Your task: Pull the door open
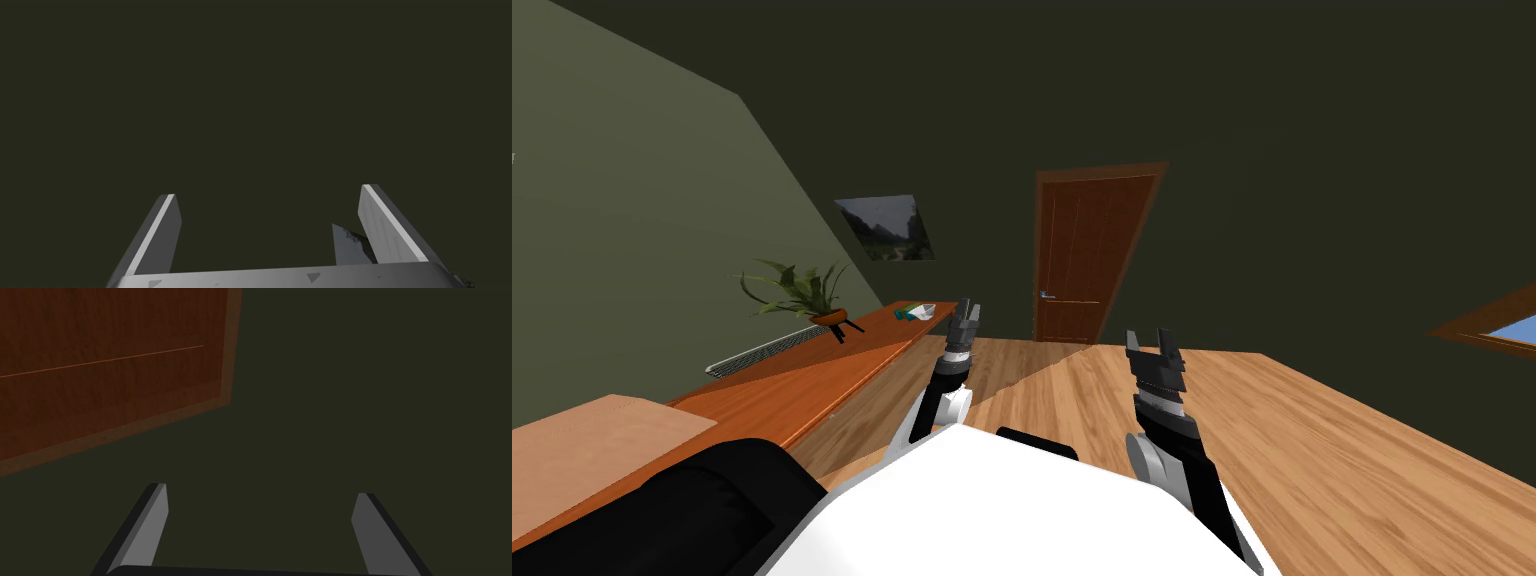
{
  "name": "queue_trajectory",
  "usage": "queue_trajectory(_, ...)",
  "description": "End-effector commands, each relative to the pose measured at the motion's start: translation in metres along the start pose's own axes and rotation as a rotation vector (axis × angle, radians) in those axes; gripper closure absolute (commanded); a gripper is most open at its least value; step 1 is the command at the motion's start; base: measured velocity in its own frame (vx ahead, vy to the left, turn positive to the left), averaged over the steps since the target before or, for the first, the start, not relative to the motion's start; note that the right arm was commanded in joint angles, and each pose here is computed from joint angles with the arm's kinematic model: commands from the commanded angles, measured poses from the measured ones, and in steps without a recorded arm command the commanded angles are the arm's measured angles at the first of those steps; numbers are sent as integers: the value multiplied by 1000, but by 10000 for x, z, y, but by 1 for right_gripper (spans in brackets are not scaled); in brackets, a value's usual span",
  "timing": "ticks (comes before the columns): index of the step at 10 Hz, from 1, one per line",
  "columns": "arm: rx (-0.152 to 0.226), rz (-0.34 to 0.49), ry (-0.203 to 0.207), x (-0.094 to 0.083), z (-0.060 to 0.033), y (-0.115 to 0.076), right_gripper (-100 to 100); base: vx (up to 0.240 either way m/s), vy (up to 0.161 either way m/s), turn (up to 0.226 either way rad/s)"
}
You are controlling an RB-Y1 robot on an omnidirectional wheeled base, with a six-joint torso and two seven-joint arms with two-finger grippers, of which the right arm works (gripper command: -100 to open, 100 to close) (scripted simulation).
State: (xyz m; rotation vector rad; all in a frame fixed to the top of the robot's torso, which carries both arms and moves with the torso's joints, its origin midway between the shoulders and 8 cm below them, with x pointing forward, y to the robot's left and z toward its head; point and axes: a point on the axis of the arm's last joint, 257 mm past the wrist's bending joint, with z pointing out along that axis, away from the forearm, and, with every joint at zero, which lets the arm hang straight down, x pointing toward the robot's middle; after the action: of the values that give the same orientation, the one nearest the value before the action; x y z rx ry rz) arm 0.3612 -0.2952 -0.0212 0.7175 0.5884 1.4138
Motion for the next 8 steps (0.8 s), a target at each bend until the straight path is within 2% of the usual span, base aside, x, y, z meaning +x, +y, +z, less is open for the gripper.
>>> queue_trajectory(1,19,-1,2,-29,-24,-133,-100,96,25,34)
queue_trajectory(8,112,-5,10,-82,-159,-700,-100,98,35,36)
